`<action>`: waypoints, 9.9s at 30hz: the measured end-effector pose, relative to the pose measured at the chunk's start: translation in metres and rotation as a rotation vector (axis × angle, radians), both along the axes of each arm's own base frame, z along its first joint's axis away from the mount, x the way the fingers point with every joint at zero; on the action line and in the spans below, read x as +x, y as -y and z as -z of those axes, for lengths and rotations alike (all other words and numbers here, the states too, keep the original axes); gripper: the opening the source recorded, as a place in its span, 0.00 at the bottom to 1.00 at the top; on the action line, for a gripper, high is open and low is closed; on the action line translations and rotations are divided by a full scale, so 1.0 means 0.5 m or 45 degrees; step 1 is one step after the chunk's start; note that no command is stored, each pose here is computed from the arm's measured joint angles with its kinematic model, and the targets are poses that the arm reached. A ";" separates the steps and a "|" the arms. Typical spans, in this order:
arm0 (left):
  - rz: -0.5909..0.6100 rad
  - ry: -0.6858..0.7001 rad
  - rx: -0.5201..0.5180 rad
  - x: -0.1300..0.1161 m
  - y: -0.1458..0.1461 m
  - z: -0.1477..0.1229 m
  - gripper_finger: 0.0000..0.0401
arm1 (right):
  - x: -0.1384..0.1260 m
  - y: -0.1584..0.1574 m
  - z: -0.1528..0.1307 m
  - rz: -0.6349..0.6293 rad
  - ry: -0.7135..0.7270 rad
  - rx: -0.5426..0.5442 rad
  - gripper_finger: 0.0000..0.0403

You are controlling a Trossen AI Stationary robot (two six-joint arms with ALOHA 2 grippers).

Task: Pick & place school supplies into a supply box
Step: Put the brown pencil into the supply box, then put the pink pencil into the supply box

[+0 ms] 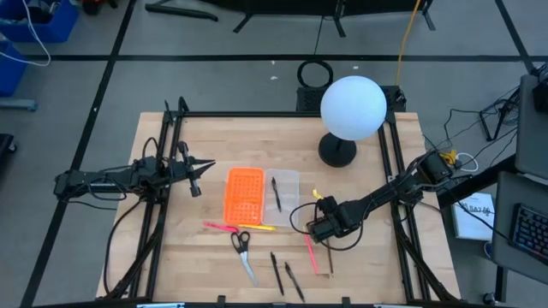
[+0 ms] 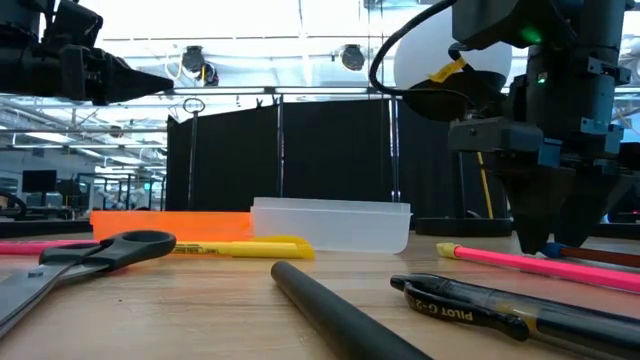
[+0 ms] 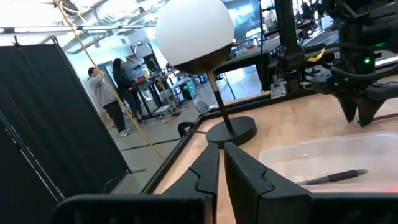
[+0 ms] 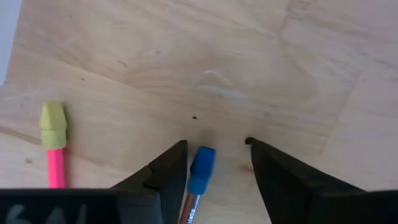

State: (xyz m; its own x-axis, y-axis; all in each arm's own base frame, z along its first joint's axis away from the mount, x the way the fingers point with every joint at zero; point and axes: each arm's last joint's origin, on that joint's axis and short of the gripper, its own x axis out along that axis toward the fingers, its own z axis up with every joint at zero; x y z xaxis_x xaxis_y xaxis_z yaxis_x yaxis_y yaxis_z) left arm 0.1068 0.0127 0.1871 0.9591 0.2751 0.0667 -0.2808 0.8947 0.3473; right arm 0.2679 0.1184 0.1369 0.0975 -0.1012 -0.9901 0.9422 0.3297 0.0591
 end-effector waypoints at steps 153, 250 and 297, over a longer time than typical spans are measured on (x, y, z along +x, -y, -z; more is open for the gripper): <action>0.015 -0.041 -0.036 0.001 0.001 0.007 0.09 | 0.141 0.297 -0.145 -0.210 0.941 -0.185 0.04; 0.009 0.041 0.018 0.000 0.000 -0.007 0.09 | 0.021 0.153 -0.260 -0.722 0.848 -0.315 0.23; 0.001 0.010 0.011 0.000 0.000 -0.002 0.09 | 0.167 -0.027 -0.087 -0.364 -0.063 -0.046 0.12</action>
